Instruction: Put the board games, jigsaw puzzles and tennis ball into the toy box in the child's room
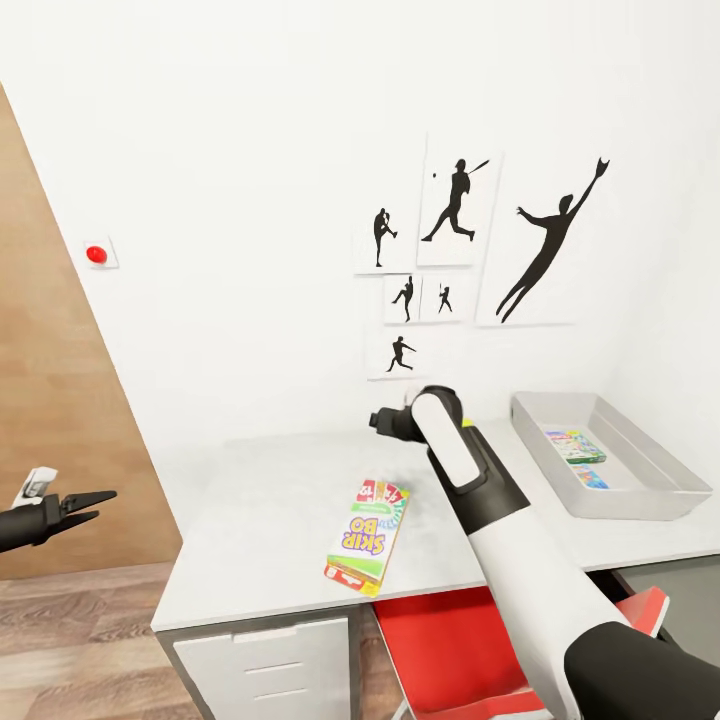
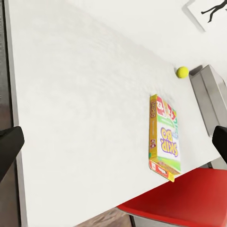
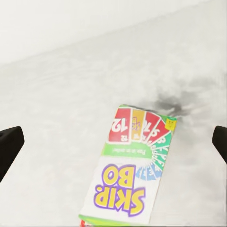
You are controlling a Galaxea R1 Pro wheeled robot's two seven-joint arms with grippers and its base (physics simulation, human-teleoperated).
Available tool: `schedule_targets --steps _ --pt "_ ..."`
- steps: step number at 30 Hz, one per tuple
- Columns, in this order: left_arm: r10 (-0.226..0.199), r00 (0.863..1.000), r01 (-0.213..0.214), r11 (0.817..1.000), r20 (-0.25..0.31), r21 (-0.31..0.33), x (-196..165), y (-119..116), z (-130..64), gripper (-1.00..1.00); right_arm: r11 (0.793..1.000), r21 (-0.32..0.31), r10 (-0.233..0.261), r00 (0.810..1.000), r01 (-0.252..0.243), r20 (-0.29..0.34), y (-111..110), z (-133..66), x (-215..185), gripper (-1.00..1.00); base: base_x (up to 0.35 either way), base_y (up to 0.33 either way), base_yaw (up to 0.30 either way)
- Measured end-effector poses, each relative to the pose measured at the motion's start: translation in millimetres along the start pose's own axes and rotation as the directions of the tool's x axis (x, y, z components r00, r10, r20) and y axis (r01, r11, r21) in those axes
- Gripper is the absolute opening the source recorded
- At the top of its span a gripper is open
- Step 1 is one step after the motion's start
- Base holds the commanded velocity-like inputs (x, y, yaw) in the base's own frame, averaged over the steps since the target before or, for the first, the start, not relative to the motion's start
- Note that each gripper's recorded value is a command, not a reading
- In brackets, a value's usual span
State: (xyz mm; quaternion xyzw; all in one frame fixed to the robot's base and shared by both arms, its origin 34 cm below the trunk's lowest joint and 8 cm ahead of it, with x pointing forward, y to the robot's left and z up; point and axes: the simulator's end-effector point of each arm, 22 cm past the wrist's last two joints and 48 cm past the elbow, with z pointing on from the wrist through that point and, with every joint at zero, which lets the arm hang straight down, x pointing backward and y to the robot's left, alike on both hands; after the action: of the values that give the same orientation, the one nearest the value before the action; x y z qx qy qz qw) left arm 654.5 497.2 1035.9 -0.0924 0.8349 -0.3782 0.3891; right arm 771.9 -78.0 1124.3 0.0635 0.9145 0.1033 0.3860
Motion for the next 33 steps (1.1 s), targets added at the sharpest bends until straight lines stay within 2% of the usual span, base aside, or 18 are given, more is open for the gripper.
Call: schedule_targets --steps 4,9,21,26,30,33 --pt "0.0 1.0 0.0 1.0 0.0 0.0 0 0 -0.3 1.0 0.999 0.019 0.033 0.998 -0.033 -0.044 -12 10.0 11 1.0 0.0 0.094 0.0" --pt "0.001 1.0 -0.001 1.0 0.001 0.0 0 0 -0.4 1.0 0.998 0.038 0.051 0.996 -0.048 -0.073 -20 17.9 20 1.0 0.0 0.233 0.0" --pt "0.002 1.0 -0.002 1.0 0.001 -0.001 0 0 -0.4 1.0 0.997 0.054 0.059 0.995 -0.055 -0.083 -25 21.4 24 1.0 0.0 0.28 0.0" --pt "0.002 1.0 -0.002 1.0 0.001 -0.002 0 0 -0.4 1.0 0.995 0.077 0.073 0.991 -0.065 -0.11 -33 27.6 33 1.0 0.0 0.196 0.0" --pt "0.002 1.0 -0.002 1.0 0.001 -0.002 0 0 -0.4 1.0 0.988 0.127 0.106 0.986 -0.09 -0.132 -51 31.6 39 1.0 0.0 0.052 0.0" --pt "0.002 1.0 -0.001 1.0 0.001 -0.002 0 0 -0.4 1.0 0.975 0.193 0.138 0.978 -0.107 -0.156 -72 34.6 48 1.0 0.0 0.016 0.0"
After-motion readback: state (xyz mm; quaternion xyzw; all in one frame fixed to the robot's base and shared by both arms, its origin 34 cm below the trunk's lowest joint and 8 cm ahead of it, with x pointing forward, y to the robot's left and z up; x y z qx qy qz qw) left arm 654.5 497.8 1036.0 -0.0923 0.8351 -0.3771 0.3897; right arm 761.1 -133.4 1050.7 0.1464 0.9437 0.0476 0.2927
